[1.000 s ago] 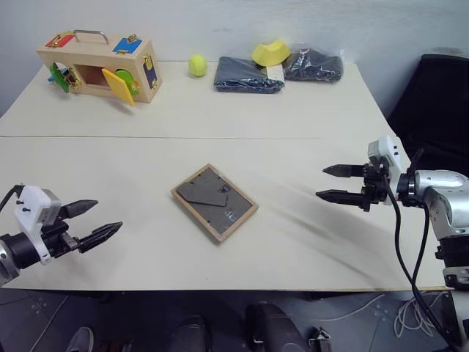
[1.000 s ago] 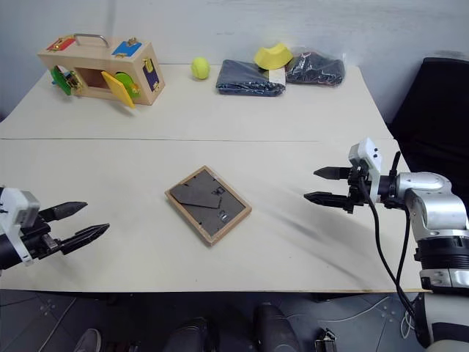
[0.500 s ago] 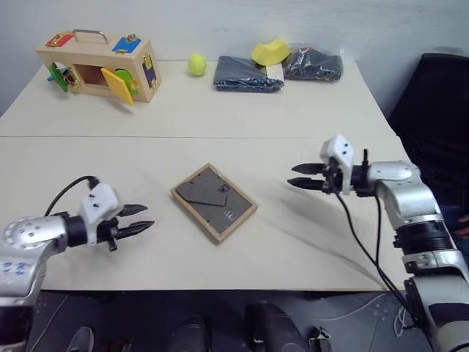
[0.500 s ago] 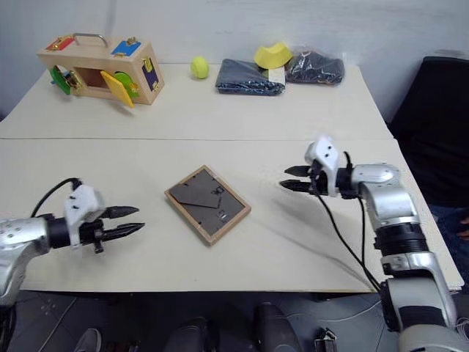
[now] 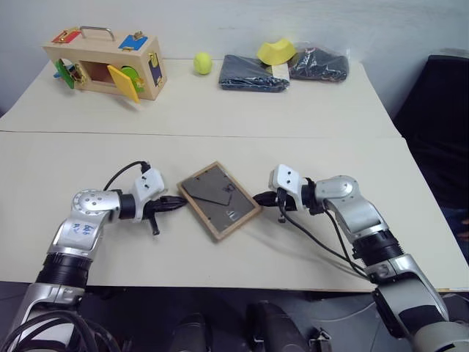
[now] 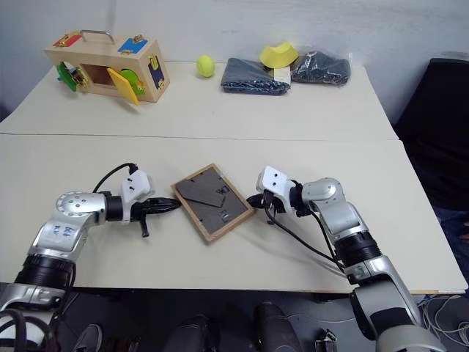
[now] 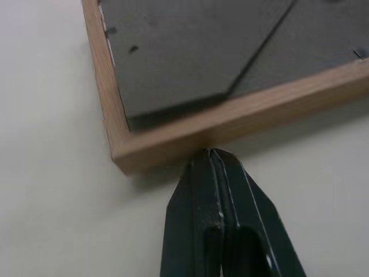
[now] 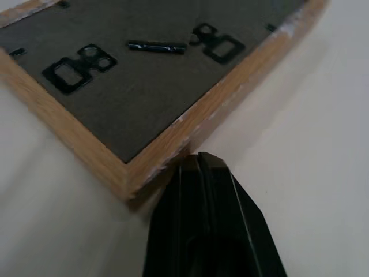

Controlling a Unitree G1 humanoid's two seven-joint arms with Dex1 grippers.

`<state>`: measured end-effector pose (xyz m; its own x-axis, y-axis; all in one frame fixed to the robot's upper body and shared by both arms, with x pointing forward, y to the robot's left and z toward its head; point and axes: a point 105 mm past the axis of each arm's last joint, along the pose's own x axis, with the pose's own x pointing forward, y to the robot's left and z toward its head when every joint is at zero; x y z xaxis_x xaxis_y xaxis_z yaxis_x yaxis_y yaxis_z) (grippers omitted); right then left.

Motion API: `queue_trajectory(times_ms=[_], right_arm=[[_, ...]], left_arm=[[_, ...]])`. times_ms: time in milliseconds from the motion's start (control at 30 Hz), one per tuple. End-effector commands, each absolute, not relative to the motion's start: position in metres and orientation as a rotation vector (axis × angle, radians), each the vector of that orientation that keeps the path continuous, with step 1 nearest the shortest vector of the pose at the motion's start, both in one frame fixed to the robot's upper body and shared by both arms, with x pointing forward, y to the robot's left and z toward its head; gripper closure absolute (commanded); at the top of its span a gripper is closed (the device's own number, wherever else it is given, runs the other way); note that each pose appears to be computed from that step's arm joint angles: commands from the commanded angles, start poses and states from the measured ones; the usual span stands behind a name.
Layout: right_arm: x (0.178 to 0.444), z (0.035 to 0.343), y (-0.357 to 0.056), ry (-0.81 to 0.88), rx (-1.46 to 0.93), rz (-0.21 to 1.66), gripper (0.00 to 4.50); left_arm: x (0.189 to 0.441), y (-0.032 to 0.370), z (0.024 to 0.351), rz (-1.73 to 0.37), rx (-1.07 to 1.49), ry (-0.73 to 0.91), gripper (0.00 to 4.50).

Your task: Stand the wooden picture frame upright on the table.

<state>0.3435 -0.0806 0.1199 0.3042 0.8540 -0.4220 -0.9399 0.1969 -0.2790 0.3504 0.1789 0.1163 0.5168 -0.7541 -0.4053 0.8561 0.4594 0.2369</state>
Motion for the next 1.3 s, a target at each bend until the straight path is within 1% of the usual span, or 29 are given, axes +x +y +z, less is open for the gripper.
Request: queue_trajectory(times_ms=[33, 133, 200, 300, 400, 500, 600, 733, 867, 933, 1033, 1133, 1300], right_arm=[[0.328, 0.134, -0.074, 0.131, -0.544, 1.314, 4.5], [0.325, 0.135, -0.076, 0.134, -0.553, 1.285, 4.5], [0.329, 0.136, -0.081, 0.133, -0.575, 1.252, 4.5], [0.335, 0.136, -0.088, 0.126, -0.632, 1.214, 4.5], [0.338, 0.138, -0.092, 0.112, -0.691, 1.197, 4.5], [0.34, 0.138, -0.092, 0.091, -0.772, 1.189, 4.5], [0.341, 0.138, -0.091, 0.077, -0.809, 1.185, 4.5], [0.339, 0.136, -0.088, 0.068, -0.841, 1.197, 4.5], [0.335, 0.134, -0.083, 0.063, -0.853, 1.222, 4.5], [0.334, 0.134, -0.082, 0.062, -0.854, 1.228, 4.5], [0.332, 0.134, -0.078, 0.059, -0.854, 1.24, 4.5], [0.331, 0.133, -0.076, 0.059, -0.856, 1.247, 4.5], [0.331, 0.132, -0.076, 0.062, -0.856, 1.248, 4.5]], left_arm=[[0.362, 0.168, 0.12, -1.007, 0.452, 0.23, 4.48], [0.364, 0.167, 0.121, -1.024, 0.428, 0.239, 4.48], [0.36, 0.177, 0.12, -1.032, 0.411, 0.285, 4.48], [0.351, 0.199, 0.118, -1.026, 0.293, 0.417, 3.93], [0.334, 0.207, 0.121, -1.048, 0.004, 0.6, 3.03], [0.322, 0.202, 0.131, -1.08, -0.25, 0.706, 2.09], [0.32, 0.195, 0.134, -1.065, -0.382, 0.767, 1.18], [0.316, 0.179, 0.124, -1.046, -0.431, 0.872, 0.02], [0.312, 0.16, 0.106, -1.045, -0.438, 0.953, 0.02], [0.313, 0.153, 0.103, -1.044, -0.45, 0.959, 0.02], [0.316, 0.131, 0.096, -1.069, -0.475, 0.963, 0.02], [0.312, 0.11, 0.097, -1.117, -0.512, 0.968, 0.02], [0.309, 0.103, 0.107, -1.153, -0.561, 0.932, 0.02]])
